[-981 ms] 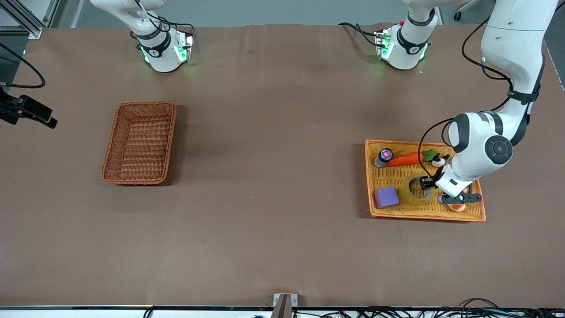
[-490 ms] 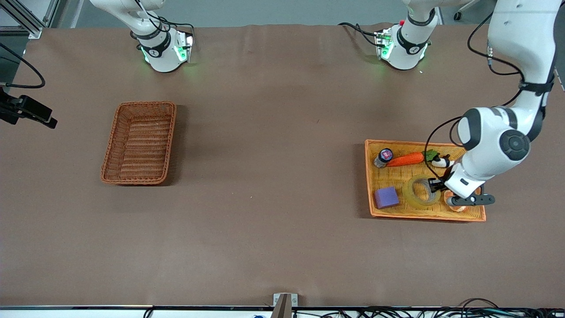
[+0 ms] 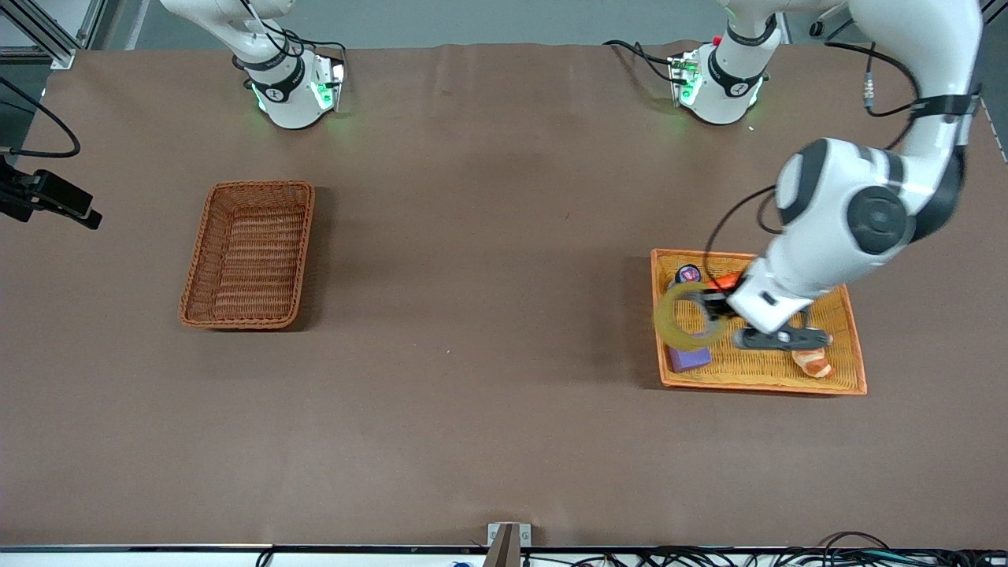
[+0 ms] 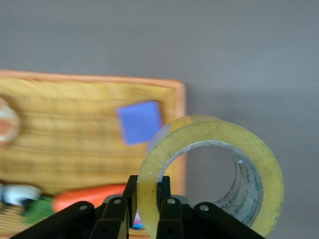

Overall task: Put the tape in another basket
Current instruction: 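Carry the tape roll toward the table middle and set it down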

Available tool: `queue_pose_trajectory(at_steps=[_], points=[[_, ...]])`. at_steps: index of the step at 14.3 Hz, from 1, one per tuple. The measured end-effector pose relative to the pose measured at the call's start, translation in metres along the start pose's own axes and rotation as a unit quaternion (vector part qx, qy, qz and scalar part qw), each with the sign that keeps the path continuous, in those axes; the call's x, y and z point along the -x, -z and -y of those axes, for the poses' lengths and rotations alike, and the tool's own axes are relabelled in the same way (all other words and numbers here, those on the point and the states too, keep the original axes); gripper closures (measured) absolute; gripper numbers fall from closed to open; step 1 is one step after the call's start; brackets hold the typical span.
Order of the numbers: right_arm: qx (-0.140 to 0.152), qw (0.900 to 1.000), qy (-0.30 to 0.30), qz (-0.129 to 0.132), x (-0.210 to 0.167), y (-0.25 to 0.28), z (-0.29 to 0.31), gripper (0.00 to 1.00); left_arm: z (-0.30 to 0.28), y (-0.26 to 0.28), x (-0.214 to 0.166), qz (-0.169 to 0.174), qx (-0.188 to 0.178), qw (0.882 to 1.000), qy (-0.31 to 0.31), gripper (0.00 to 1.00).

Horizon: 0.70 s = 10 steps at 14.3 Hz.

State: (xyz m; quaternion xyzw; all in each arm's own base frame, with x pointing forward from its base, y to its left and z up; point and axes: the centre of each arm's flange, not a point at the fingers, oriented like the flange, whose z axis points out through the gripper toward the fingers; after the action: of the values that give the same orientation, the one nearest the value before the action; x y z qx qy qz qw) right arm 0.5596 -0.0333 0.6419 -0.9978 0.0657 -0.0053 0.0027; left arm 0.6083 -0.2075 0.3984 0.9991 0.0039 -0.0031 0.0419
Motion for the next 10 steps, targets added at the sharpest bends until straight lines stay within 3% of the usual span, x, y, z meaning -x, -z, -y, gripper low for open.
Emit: queue_pose_trajectory(at_steps=[10], points=[[0.0, 1.0, 0.0, 0.001, 0.0, -0.001, 0.0, 0.0, -0.256, -0.109, 0.08, 0.056, 0.009, 0.993, 0.108, 0.79]])
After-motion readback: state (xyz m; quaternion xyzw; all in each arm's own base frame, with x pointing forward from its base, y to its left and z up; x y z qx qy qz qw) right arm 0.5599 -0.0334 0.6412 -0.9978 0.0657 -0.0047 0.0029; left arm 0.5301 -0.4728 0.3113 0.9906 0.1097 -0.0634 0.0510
